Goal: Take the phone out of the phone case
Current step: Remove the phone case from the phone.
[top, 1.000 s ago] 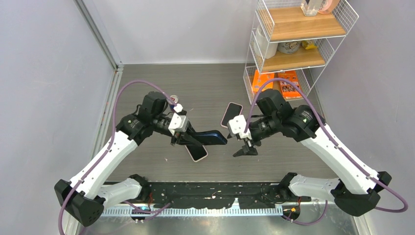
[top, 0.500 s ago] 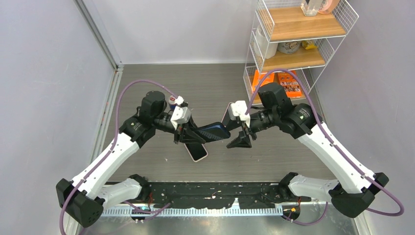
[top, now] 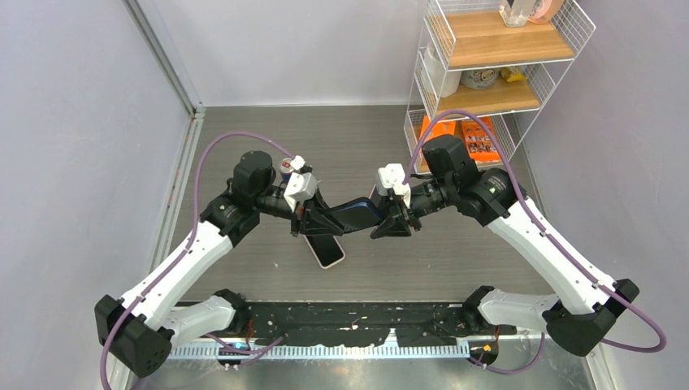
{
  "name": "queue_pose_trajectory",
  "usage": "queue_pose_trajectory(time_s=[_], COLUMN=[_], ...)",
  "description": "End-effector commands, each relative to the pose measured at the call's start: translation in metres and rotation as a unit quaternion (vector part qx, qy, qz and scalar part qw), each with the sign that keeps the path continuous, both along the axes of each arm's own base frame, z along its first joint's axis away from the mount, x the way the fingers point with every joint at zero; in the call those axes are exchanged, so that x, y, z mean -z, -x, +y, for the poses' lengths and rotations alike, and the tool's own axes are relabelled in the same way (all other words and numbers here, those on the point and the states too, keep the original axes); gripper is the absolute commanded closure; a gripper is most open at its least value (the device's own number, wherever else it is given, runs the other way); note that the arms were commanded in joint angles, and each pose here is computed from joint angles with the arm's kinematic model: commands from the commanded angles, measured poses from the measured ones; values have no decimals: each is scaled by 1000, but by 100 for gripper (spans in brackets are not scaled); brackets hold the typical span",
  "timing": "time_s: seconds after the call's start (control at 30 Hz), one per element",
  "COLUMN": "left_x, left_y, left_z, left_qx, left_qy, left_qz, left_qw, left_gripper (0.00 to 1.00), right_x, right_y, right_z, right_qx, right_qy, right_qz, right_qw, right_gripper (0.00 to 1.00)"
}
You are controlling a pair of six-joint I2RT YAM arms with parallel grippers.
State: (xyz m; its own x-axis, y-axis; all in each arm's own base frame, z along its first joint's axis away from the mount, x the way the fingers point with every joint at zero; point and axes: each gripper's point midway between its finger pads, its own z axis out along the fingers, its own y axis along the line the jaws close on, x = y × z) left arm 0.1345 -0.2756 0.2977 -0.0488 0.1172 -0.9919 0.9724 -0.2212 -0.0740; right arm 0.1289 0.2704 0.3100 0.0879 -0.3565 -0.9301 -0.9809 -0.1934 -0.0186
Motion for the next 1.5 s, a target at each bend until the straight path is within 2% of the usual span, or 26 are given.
queue_pose_trajectory(time_s=[0.0,0.2,0.4,0.7,1.0,1.13,1.47], left_x=[-18,-14,-15,-12,-1,5,9], left_y=[2,2,6,23,47,59,65], left_z=[0,0,1,6,12,17,19], left_qx=[8,8,20,63,111,130,135], left_qy=[32,31,34,38,27,20,13], left_qz=[-39,-37,-35,-21,-19,-54,-73], left_qw=[999,999,999,997,993,990,988], left_gripper=[100,100,100,100,100,100,100], right_x=[-13,-14,-12,-12,-8,-8,-7], right_y=[-2,-4,-2,9,12,11,11], right_z=[3,3,2,-6,-10,-10,-7], right_qx=[-3,2,-9,-50,-88,-102,-124], right_qy=[-22,-23,-22,-18,1,5,14], right_qz=[-10,-8,-11,-48,-78,-97,-123], right_qw=[1000,1000,1000,997,993,990,985], right_gripper=[65,67,83,93,95,95,95])
